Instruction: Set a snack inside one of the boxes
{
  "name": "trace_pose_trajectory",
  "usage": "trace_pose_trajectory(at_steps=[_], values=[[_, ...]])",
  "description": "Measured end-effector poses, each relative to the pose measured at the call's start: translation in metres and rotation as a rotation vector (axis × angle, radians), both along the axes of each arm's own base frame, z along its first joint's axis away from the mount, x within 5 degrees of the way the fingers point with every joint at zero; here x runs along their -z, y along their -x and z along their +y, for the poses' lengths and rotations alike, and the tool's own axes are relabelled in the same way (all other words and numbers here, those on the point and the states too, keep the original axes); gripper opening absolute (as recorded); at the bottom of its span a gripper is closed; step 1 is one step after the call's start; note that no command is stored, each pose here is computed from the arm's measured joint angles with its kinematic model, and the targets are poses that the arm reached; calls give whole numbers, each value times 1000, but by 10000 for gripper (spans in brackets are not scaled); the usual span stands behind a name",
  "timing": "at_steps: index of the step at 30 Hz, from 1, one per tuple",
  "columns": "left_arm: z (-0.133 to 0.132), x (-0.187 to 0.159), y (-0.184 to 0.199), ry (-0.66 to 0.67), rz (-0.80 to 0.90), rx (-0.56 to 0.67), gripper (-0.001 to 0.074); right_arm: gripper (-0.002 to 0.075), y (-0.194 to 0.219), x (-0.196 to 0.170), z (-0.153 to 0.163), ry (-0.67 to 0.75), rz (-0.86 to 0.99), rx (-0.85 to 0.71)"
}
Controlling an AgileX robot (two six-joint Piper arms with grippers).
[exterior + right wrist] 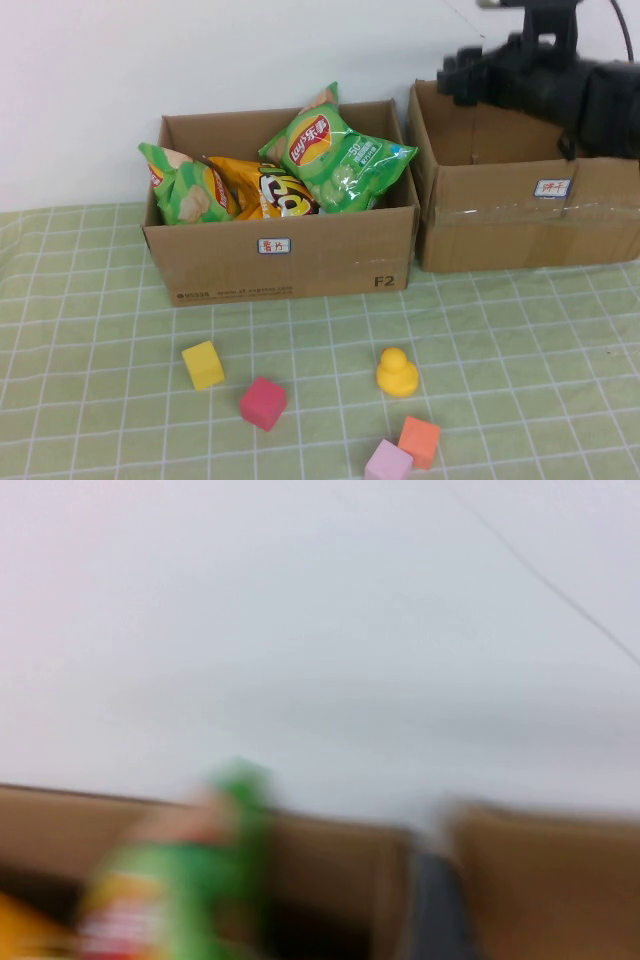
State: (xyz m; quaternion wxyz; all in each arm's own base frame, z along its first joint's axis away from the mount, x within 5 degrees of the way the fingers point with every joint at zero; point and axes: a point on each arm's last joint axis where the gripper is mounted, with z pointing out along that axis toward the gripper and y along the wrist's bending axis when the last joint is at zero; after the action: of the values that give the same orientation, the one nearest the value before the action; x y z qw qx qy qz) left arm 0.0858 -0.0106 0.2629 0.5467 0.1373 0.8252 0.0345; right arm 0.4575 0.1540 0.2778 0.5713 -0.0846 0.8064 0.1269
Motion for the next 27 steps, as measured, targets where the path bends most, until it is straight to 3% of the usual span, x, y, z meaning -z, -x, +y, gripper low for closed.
trace_pose_trajectory(at_steps=[2, 5, 6, 9, 12, 14, 16, 20, 24, 27], values=[[0, -1, 0, -8, -8, -2, 28, 366, 11, -19, 7, -48, -39, -107], [1, -1, 0, -16, -13, -2, 28, 133, 32, -43, 20, -122, -90, -319], [1, -1, -1, -17, -14, -2, 28, 95, 40, -48, 26, -138, -98, -406], [1, -1, -1, -15, -15, -4, 28, 29, 61, -53, 38, -159, -37, -640], [1, -1, -1, -11, -15, -5, 28, 11, 80, -38, 42, -110, 174, -813], [1, -1, -1, -11, -15, -6, 28, 8, 92, -23, 38, -2, 355, -874], [1, -1, -1, -9, -15, -6, 28, 6, 98, -7, 28, 151, 513, -867], [1, -1, -1, -7, -14, -7, 28, 6, 102, 11, -3, 427, 714, -646], [1, -1, -1, -7, -14, -7, 28, 5, 115, 6, -27, 530, 704, -434], [1, -1, -1, -7, -14, -7, 28, 5, 133, -2, -39, 520, 648, -343]])
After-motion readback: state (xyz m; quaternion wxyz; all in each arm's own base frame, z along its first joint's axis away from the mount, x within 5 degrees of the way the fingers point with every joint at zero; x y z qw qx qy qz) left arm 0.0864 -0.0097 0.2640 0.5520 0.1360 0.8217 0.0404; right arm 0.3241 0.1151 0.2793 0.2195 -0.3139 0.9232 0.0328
